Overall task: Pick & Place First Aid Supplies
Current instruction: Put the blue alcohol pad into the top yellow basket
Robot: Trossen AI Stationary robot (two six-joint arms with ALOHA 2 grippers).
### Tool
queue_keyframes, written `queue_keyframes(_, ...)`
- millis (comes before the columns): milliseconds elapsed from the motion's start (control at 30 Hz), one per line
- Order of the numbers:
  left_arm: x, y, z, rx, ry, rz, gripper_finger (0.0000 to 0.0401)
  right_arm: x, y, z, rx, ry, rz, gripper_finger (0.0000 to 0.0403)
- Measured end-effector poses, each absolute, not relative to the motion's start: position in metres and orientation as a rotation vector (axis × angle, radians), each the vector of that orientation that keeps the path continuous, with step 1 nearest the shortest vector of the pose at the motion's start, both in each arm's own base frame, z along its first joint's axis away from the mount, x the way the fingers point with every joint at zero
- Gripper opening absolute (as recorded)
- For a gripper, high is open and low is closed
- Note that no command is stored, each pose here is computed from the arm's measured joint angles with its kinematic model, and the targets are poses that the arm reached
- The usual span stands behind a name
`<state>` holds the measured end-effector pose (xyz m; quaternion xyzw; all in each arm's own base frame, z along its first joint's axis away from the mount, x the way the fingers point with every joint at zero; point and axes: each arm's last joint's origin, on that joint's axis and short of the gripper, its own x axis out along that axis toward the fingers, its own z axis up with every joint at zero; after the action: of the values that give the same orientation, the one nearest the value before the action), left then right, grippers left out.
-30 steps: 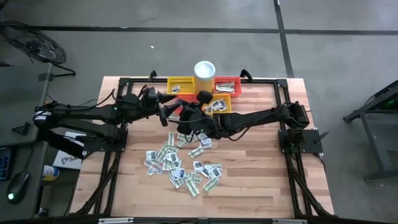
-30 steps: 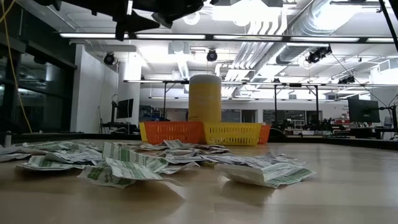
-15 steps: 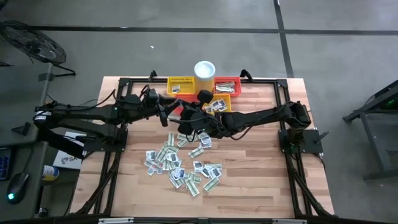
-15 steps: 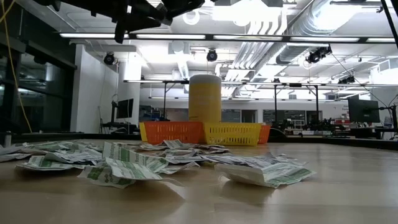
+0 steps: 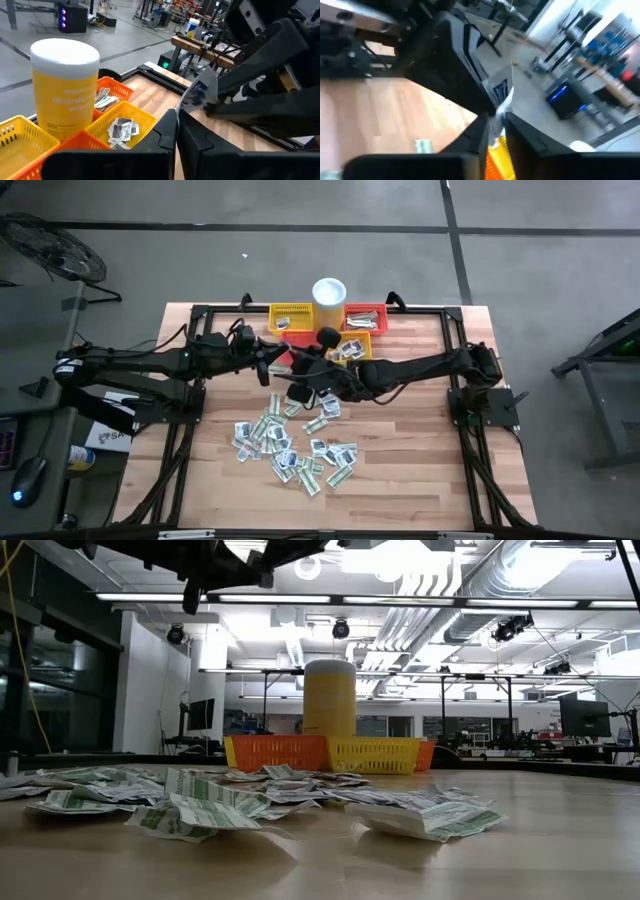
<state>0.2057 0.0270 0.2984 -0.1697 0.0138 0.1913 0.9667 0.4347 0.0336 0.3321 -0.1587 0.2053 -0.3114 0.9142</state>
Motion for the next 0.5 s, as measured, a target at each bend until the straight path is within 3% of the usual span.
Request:
queue_keyframes(267, 0.205, 0.029, 0.294, -0.351, 0.056, 0.456, 0.0002, 0.413, 0.028, 0.355, -0.169, 0.395, -0.651, 0.0154)
queue_keyframes(500, 0.198, 0.053, 0.284, -0.416, 0.123, 0.603, 0.0001, 0.374, 0.021, 0.381, -0.056, 0.417, -0.730, 0.0179)
